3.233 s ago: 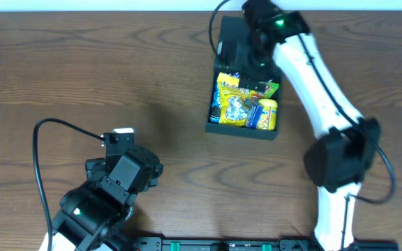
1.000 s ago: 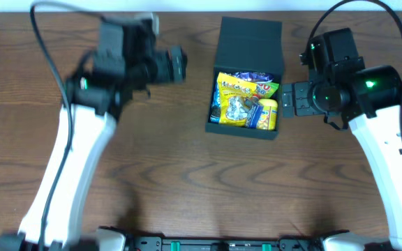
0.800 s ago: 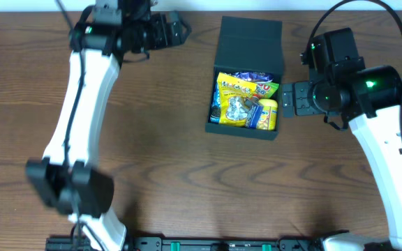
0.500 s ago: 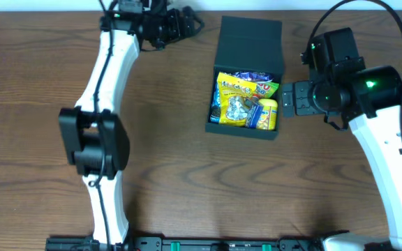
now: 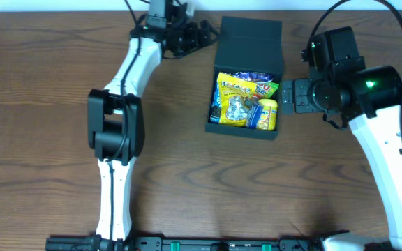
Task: Pack container
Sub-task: 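Raise the left gripper toward the box's open lid, then push the open lid forward with the left gripper to close it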
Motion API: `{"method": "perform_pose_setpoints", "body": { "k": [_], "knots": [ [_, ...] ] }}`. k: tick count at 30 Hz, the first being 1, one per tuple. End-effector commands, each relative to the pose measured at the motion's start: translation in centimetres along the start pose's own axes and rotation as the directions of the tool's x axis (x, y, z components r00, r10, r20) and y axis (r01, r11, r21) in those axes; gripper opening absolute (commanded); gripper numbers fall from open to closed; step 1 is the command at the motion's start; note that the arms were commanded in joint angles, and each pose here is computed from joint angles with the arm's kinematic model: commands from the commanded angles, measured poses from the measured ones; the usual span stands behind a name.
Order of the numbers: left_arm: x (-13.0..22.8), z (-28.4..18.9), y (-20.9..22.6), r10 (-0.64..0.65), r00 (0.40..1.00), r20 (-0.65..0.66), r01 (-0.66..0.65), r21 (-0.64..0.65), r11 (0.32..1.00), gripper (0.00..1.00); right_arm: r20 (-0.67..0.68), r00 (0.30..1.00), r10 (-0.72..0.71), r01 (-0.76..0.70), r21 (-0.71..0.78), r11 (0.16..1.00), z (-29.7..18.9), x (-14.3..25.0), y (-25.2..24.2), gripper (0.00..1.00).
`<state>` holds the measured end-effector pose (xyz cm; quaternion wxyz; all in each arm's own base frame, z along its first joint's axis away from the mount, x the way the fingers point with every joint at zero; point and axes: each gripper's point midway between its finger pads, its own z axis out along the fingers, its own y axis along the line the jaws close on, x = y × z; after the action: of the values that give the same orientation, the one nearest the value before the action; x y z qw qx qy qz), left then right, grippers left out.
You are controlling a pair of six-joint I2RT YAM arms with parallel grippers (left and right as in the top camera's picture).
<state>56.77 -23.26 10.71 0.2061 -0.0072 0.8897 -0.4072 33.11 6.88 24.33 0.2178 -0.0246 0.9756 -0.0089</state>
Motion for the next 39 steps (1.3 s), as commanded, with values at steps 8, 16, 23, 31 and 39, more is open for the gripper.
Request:
{"method": "perform_pose_setpoints", "body": {
  "k": [8, 16, 23, 31, 39],
  "knots": [
    [1.0, 3.6, 1.3, -0.049, 0.999, -0.008, 0.049, -0.016, 0.999, 0.95, 0.002, 1.0, 0.025, -0.025, 0.015, 1.0, 0.1, 0.0, -0.4, 0.99],
    [1.2, 4.2, -0.6, -0.007, 1.0, -0.012, 0.007, 0.038, 0.999, 0.95, 0.002, 0.999, 0.033, -0.033, 0.014, 0.999, 0.6, 0.0, -0.3, 0.99],
    [2.2, 5.1, -1.8, 0.015, 0.999, -0.033, -0.013, 0.053, 0.999, 0.95, -0.024, 0.999, 0.044, -0.043, 0.021, 0.999, 2.1, 0.9, -0.3, 0.99],
    [3.3, 5.2, -5.1, 0.108, 0.991, -0.072, -0.092, 0.204, 0.975, 0.95, -0.018, 0.999, 0.045, -0.044, 0.02, 0.999, 2.1, 0.8, -0.3, 0.99],
    [3.8, 3.9, -8.3, 0.232, 0.97, -0.078, -0.183, 0.398, 0.899, 0.95, -0.012, 0.999, 0.044, -0.044, 0.037, 0.998, 2.1, 0.7, -0.6, 0.99]
  ]
}}
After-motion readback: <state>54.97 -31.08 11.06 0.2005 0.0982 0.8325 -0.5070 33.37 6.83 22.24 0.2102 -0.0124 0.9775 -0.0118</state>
